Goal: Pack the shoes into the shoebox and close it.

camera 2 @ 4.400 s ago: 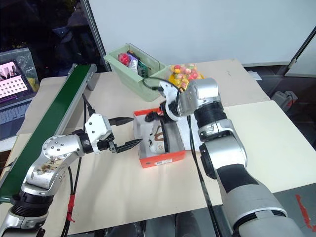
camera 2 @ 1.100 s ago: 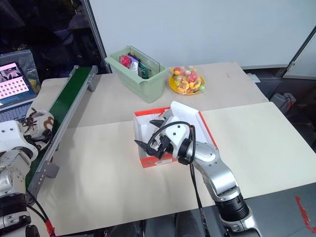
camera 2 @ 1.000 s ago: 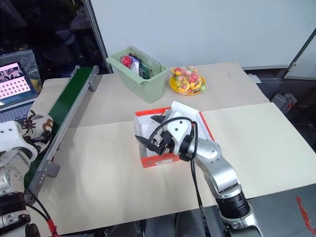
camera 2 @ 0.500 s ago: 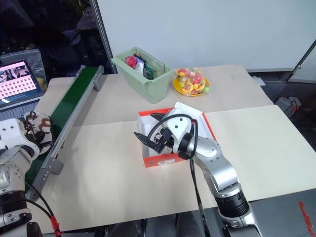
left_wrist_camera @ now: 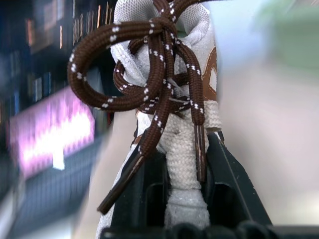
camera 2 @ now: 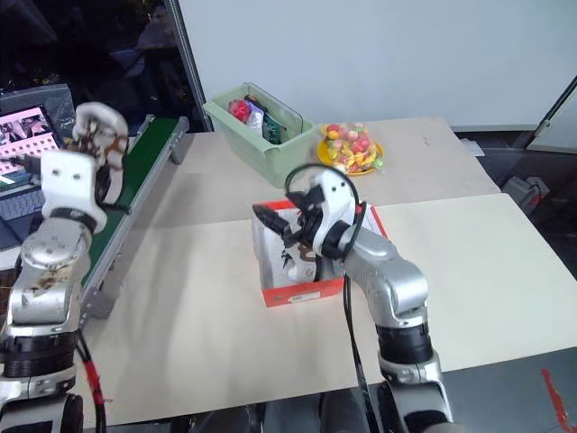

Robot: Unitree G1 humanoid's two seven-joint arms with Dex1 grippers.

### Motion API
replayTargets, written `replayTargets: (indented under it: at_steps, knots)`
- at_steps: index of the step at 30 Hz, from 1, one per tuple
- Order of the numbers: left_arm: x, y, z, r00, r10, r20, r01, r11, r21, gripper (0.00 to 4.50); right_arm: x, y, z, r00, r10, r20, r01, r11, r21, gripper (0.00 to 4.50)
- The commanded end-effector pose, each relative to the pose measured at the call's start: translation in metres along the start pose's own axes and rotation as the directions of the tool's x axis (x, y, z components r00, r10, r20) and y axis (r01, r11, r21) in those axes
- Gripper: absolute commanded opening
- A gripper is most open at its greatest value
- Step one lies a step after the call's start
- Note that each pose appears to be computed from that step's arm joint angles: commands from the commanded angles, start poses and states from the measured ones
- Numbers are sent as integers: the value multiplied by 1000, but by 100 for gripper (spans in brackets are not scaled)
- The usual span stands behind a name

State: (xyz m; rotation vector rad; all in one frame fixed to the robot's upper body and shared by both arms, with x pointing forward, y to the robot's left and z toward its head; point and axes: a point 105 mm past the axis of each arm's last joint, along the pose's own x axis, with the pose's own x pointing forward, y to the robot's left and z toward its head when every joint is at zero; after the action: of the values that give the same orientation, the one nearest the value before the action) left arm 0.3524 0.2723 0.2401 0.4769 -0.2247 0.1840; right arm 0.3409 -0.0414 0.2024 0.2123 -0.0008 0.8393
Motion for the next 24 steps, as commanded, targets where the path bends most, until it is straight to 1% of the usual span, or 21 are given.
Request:
replayTargets:
  at_steps: [1, 2, 3, 5, 7, 9, 12, 16, 20, 24]
  knots:
    - [-3, -56, 38, 971, -218, 101, 239, 928, -288, 37, 6, -16, 19, 998, -44, 47, 25, 938, 346, 450]
    - [-7, -74, 47, 946, -296, 136, 325, 861, -391, 37, 8, -18, 23, 997, -39, 65, 7, 900, 435, 450]
    - [-13, -91, 54, 916, -366, 166, 400, 789, -466, 37, 10, -20, 27, 996, -34, 81, -12, 859, 511, 450]
    - [-25, -115, 64, 864, -460, 205, 495, 706, -506, 37, 12, -23, 29, 996, -33, 80, -21, 805, 594, 450]
    - [-32, -129, 68, 831, -512, 217, 538, 644, -544, 37, 14, -24, 29, 997, -36, 66, -14, 774, 633, 450]
    - [-39, -140, 72, 802, -553, 226, 575, 614, -540, 37, 15, -23, 30, 997, -32, 65, -19, 753, 658, 450]
    - [-43, -151, 79, 771, -587, 248, 616, 586, -527, 37, 16, -21, 29, 998, -31, 51, -11, 744, 668, 450]
    - [-45, -156, 84, 745, -613, 262, 645, 563, -517, 37, 16, -19, 30, 998, -38, 55, -9, 740, 673, 450]
    - [-45, -164, 84, 728, -634, 263, 662, 547, -513, 37, 22, -11, 40, 997, -17, 71, -35, 746, 665, 450]
    - [-46, -171, 94, 696, -652, 301, 696, 507, -509, 37, 28, -6, 42, 997, -5, 71, -44, 746, 665, 450]
